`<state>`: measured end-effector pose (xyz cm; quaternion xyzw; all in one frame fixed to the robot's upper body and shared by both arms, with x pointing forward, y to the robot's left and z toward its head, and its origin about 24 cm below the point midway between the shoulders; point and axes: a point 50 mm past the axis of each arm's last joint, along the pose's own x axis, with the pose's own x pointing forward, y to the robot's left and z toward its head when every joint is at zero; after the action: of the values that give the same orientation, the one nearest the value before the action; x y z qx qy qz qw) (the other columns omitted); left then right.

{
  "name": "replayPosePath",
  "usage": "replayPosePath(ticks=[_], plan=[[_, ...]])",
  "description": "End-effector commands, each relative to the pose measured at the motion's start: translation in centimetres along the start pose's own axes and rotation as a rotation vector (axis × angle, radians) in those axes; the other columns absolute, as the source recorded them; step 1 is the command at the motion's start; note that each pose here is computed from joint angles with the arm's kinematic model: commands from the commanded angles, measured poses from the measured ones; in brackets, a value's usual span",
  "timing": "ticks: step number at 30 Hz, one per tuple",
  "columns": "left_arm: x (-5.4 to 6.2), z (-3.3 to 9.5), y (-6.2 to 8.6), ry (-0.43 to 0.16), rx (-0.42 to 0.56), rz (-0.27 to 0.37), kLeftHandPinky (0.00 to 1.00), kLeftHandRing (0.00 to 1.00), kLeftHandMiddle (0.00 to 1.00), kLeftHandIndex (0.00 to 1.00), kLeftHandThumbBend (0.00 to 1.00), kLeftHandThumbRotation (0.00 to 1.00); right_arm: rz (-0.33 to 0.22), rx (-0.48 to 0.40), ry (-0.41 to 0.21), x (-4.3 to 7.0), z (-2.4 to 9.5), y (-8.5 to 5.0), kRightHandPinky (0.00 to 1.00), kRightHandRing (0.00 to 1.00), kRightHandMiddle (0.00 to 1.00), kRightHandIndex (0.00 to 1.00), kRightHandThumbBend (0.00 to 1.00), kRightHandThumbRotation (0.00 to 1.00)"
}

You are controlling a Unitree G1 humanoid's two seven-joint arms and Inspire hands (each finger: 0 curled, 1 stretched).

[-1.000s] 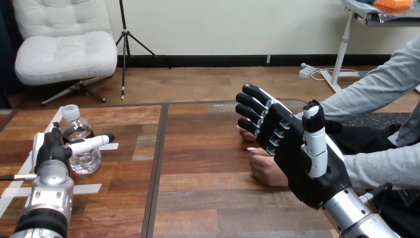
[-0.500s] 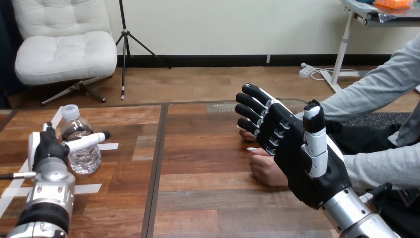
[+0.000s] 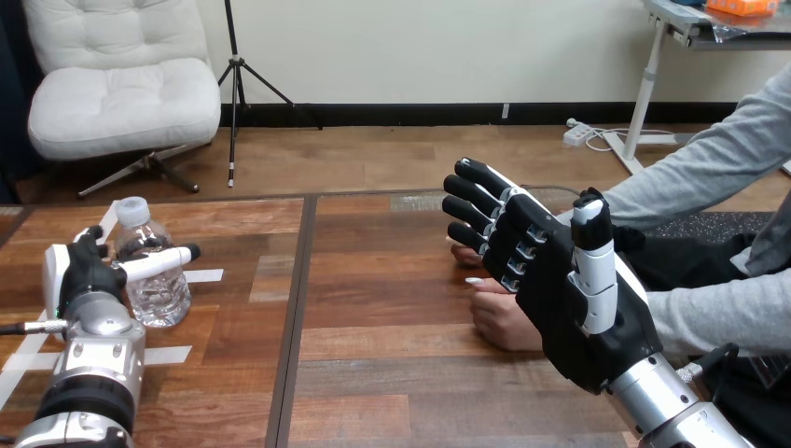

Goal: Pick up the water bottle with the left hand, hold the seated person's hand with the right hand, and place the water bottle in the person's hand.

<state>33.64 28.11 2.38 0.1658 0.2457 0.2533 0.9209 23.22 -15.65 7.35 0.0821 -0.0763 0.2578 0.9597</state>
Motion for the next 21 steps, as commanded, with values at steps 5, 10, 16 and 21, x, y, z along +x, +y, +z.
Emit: replayPosePath(ticks=[5,10,16,21], plan=[[-0.11,3.59,-0.55,-0.117,-0.052,0.044,0.47,0.50,0.54,0.62,0.78,0.00,0.029,-0.038,-0.115,0.97,2.18,0.17,0.95,0.94,0.93,0.91,0.95,1.00],[-0.20,3.61,-0.63,-0.131,-0.060,0.063,0.42,0.45,0.50,0.55,0.75,0.00,0.029,-0.038,-0.117,0.94,2.17,0.17,0.95,0.94,0.93,0.91,0.95,1.00],[-0.21,3.36,-0.61,-0.144,-0.040,0.070,0.37,0.42,0.47,0.50,0.74,0.00,0.029,-0.033,-0.115,0.91,2.16,0.16,0.94,0.94,0.93,0.91,0.95,1.00],[-0.28,3.46,-0.65,-0.155,-0.039,0.070,0.35,0.41,0.46,0.49,0.75,0.00,0.025,-0.033,-0.115,0.91,2.20,0.18,0.94,0.94,0.93,0.91,0.95,1.00]])
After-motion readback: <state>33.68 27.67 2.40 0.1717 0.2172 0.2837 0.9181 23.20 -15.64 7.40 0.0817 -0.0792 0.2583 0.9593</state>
